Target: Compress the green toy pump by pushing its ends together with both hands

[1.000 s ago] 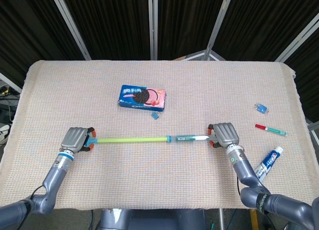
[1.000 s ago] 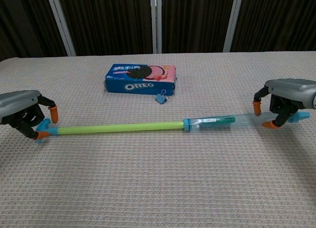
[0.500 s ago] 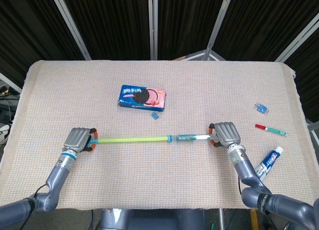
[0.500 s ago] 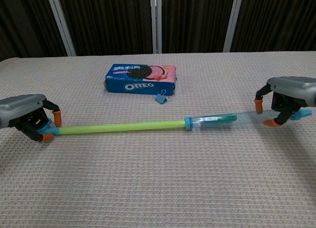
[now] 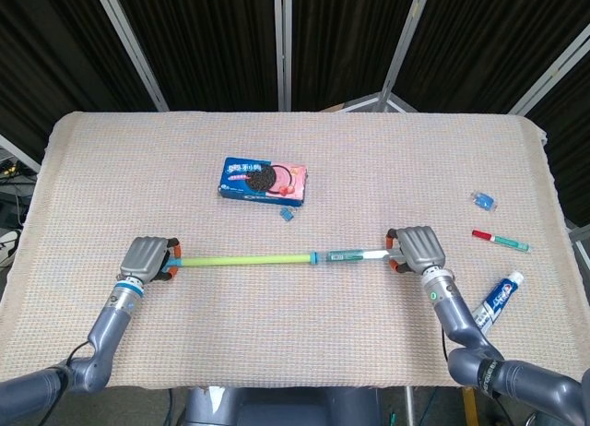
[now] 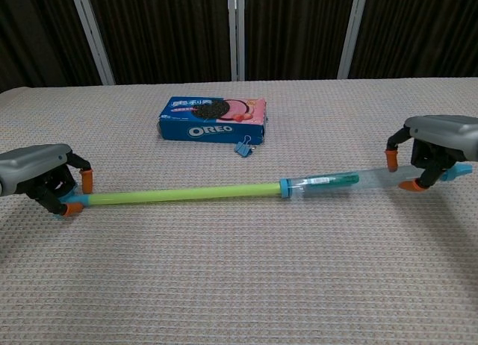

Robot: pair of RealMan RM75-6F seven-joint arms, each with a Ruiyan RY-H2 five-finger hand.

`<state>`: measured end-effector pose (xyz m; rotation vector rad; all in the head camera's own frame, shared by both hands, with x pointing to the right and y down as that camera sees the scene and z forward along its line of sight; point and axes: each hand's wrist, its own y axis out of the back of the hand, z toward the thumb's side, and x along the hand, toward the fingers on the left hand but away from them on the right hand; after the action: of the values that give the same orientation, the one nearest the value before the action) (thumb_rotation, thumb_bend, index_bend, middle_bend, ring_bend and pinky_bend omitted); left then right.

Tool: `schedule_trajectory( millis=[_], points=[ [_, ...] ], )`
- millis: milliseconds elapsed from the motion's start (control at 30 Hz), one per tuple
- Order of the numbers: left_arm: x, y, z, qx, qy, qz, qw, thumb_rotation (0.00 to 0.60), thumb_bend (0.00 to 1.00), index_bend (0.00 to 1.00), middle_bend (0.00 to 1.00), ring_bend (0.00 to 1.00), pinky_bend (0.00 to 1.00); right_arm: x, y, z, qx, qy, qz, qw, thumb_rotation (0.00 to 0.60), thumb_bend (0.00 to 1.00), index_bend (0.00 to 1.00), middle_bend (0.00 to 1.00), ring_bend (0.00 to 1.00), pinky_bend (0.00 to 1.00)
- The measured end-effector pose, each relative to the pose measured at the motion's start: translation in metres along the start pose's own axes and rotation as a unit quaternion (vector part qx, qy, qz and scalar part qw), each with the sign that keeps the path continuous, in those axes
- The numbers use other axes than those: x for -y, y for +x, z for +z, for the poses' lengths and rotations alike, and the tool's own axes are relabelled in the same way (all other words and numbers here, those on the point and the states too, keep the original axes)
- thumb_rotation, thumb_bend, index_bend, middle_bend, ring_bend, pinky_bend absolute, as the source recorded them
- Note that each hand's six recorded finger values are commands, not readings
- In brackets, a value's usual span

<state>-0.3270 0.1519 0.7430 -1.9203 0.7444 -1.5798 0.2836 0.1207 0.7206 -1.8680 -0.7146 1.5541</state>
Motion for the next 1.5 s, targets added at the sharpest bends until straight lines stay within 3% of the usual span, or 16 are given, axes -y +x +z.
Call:
schedule_trajectory(
  millis=[367, 1500],
  points=[
    [-0.007, 0.003, 0.011, 0.006, -0.018, 0.006, 0.9998, 0.6, 0.45, 0.73, 0.85, 0.83, 1.0, -0.005, 0.002, 0.017, -0.018, -0.003, 0.0, 0.9998, 0.6, 0.46, 0.62, 1.0, 1.0, 1.0],
    [-0.01, 0.017, 0.109, 0.081, -0.046, 0.013, 0.9956, 0.6, 0.45, 0.74, 0.85, 0.83, 1.0, 0.002, -0.011, 0.108, -0.077, -0.003, 0.008, 0.997, 0.6, 0.47, 0.62, 1.0, 1.0, 1.0]
  ],
)
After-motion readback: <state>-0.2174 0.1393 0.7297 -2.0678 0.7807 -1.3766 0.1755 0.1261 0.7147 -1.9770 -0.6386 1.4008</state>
